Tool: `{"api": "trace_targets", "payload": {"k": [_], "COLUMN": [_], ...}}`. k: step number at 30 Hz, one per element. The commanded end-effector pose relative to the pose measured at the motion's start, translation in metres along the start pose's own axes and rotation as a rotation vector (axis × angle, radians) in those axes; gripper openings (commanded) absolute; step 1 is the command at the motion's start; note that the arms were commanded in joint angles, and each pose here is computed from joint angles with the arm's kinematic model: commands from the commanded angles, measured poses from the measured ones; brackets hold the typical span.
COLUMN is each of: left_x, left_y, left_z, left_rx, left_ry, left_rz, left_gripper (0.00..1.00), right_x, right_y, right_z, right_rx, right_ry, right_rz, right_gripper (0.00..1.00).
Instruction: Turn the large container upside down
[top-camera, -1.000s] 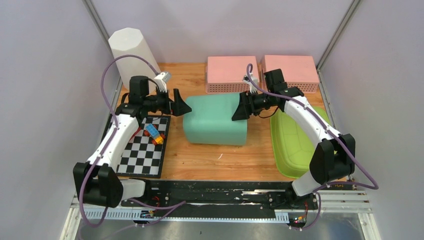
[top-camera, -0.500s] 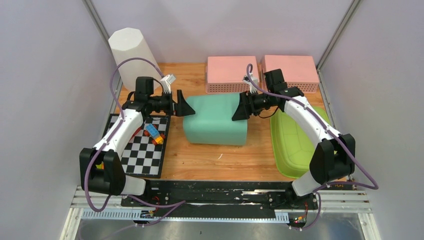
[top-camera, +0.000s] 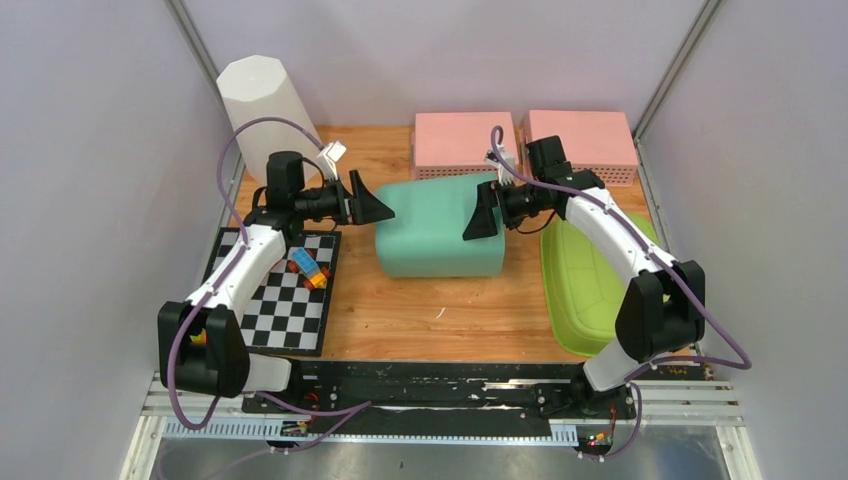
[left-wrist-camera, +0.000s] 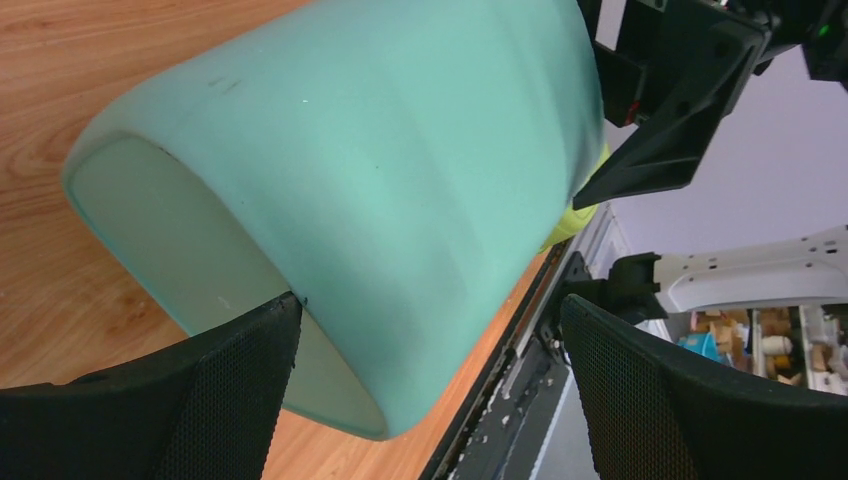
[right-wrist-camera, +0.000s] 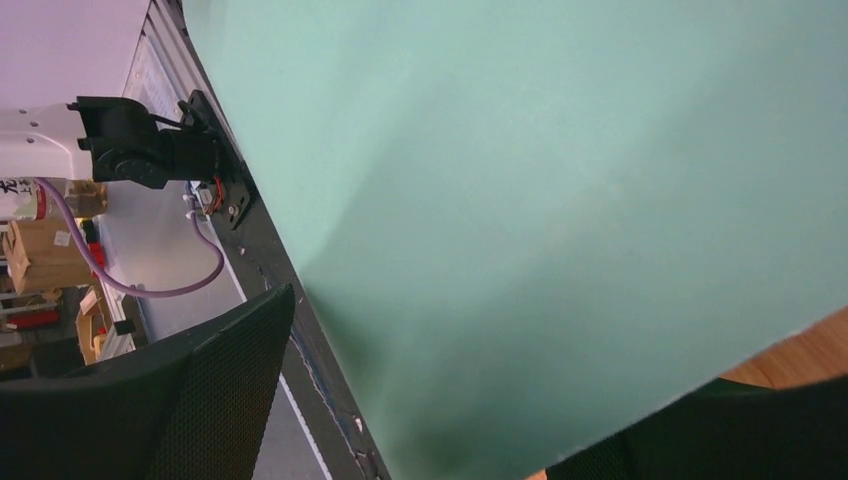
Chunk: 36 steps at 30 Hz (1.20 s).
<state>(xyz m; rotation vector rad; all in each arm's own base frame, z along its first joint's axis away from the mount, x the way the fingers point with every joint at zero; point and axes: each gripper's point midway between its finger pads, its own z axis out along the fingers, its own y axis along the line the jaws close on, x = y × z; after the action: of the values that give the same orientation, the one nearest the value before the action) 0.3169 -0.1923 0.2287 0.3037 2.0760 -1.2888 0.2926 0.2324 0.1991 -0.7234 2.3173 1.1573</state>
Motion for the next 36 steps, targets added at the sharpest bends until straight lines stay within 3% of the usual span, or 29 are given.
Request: {"api": "trace_targets", "payload": {"k": [1,20,36], "left_x": [-0.014,-0.046,-0.050], "left_y": [-0.045,-0.108,-0.096], "left_z": [-0.002,-0.038,-0.040], "left_rx": [0.160,0.187,0.078], "left_ry": [-0.057,-0.213,-0.223], "left_rz": [0.052,0.153,0.123], "left_gripper": [1.00,1.00,1.00], "right_x": [-0.012,-0.011,-0.010], "right_y": [0.025,0.053,0.069], "right_z": [0.003,0.029,0.058], "right_rx": [-0.110,-0.303,-0.508], "right_ry": [-0.004,0.062,0.108], "right_rz": [-0.035,0.043,0.171], "right_gripper": [0.84,0.91,0.97]}}
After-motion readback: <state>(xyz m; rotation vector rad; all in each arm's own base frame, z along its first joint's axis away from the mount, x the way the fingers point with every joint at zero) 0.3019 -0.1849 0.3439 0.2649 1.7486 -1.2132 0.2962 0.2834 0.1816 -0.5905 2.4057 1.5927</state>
